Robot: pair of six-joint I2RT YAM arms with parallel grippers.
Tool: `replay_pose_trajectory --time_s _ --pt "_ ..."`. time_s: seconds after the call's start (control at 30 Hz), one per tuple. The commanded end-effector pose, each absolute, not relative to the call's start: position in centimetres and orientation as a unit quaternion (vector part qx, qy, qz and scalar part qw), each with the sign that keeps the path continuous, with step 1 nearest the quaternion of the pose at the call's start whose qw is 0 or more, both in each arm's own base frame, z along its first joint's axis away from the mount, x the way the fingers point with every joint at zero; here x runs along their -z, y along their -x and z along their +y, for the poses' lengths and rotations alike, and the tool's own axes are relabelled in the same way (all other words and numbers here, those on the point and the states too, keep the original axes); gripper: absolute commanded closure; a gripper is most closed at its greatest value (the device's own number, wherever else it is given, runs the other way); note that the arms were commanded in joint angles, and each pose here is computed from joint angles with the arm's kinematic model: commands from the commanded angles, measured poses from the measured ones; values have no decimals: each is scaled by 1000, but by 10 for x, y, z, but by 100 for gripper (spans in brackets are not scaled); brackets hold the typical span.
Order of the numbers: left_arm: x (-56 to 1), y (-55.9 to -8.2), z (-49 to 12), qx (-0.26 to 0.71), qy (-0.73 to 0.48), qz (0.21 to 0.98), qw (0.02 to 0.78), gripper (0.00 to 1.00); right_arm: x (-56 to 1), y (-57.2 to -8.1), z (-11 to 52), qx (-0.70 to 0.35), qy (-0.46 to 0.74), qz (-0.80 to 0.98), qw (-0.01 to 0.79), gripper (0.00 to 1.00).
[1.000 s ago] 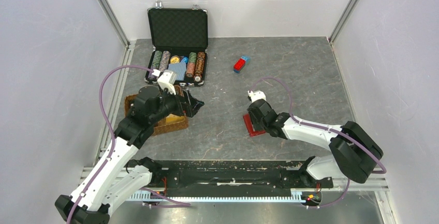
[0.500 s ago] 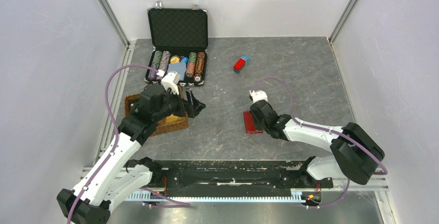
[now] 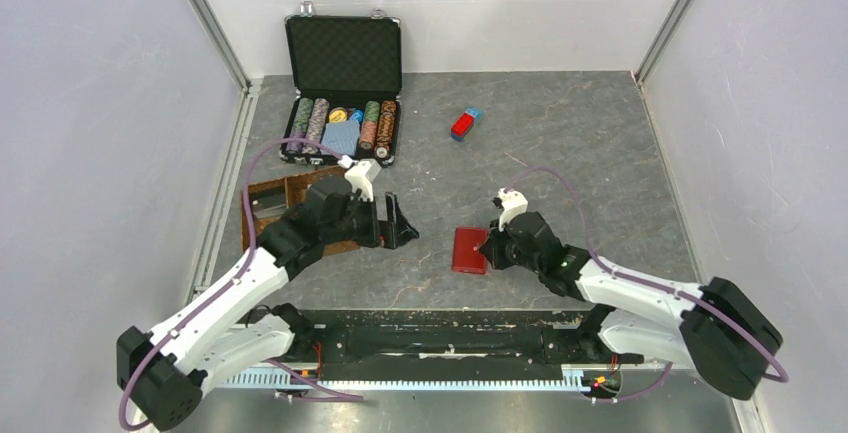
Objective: Take the credit cards out of the card holder
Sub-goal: Open the card holder at the center of the board.
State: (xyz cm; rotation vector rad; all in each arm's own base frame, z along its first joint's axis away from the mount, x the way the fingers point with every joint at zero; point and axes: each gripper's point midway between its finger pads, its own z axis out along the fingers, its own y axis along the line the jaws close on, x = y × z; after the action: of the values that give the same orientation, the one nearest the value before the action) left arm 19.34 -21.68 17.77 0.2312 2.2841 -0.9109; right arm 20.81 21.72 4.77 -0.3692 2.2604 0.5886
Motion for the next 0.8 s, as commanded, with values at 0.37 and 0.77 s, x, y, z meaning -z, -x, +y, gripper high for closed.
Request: replay_pose_trajectory --time_s 0.37,0.77 --pt "-144 -185 -281 365 -108 880 286 2 -117 -192 247 -409 102 791 443 100" --pt "-120 -179 -308 359 -136 887 257 1 -145 -189 246 -454 78 750 474 100"
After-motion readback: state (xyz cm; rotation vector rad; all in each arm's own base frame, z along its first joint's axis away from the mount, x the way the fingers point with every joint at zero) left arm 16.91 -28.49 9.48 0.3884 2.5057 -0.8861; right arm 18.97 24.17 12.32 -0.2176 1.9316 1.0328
